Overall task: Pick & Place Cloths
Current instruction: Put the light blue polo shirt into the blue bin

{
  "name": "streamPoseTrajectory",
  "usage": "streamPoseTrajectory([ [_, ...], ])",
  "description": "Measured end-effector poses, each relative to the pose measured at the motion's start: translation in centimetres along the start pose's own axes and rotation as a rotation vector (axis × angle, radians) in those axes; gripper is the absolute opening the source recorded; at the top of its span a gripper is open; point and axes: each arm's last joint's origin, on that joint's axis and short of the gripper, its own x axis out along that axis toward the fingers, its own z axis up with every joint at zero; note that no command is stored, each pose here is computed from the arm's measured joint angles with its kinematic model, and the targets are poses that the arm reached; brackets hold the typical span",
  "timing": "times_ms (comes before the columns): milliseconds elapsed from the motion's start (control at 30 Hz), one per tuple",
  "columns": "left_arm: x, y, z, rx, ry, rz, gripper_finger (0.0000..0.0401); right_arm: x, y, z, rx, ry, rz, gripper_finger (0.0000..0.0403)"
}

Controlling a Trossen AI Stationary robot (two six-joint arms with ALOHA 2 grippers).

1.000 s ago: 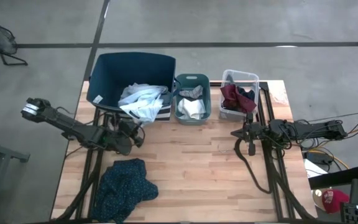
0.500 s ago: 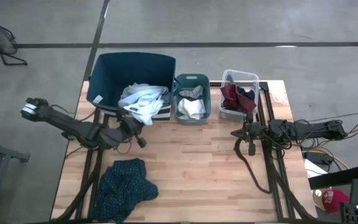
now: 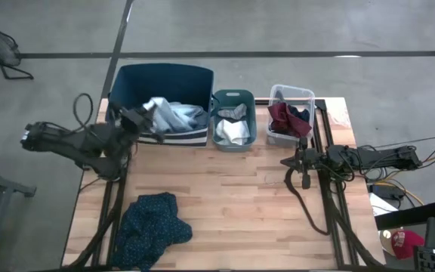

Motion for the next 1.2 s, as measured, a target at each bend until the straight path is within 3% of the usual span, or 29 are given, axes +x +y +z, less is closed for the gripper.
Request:
streamPoseTrajectory([
  [267,3.0,1.5,-1.3,-0.004,0.077,0.135,0.0006,0.0,0.0,0.0,0.000,0.000,0.000,0.0008],
  [333,3.7,1.7,-2.2,-0.029,0.109,0.088,0.0006,0.0,0.0,0.0,-0.001,0.000,0.000,0.0008],
  [467,5.3,1.8,-3.7,-0.098,0.190,-0.141,0.0011,0.0,0.0,0.0,0.000,0.000,0.000,0.0008],
  [600,6.3,2.7,-4.4,-0.245,0.257,-0.140,0.0029,0.0,0.0,0.0,0.000,0.000,0.000,0.0008],
  [867,6.0,3.7,-5.0,-0.316,0.398,-0.121,0.0086,0.0,0.0,0.0,-0.001,-0.001,0.000,0.0008],
  [1100,5.1,3.6,-5.0,-0.409,0.529,-0.346,0.0116,0.0,0.0,0.0,0.000,0.000,0.000,0.0008],
  [1200,4.9,4.0,-4.3,-0.431,0.506,-0.352,0.0116,0.0,0.0,0.0,0.000,0.000,0.000,0.0008],
])
